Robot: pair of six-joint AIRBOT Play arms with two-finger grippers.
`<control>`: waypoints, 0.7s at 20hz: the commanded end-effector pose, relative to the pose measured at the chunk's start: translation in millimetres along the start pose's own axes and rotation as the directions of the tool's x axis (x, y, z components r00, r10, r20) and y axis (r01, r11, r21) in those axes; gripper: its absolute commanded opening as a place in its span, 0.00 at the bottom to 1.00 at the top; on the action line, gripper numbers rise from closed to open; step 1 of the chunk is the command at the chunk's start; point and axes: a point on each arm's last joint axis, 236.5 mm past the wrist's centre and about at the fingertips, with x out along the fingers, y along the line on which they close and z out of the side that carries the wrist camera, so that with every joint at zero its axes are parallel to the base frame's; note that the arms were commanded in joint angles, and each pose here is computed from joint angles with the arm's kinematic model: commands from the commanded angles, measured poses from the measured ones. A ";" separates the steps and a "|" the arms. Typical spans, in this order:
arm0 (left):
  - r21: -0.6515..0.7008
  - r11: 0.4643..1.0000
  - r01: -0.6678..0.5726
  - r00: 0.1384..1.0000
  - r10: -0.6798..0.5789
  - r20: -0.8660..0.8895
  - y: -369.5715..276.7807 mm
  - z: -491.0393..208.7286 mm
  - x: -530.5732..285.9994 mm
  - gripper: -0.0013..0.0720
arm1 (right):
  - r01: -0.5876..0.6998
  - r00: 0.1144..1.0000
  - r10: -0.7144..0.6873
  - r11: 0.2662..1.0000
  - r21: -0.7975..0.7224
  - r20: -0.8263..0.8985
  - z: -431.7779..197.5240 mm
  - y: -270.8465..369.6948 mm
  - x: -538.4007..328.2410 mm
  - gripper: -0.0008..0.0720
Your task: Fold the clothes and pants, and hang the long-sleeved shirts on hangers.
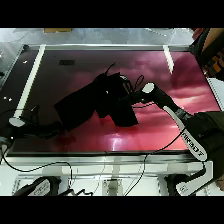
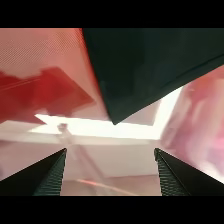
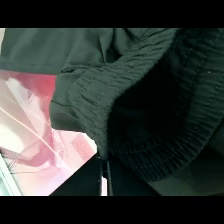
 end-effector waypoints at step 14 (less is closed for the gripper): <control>-0.144 0.978 0.150 0.971 -0.118 0.206 -5.1 66.4 42.4 0.03 | 0.046 0.998 -0.045 0.999 -0.019 0.040 13.0 -7.8 -17.2 0.04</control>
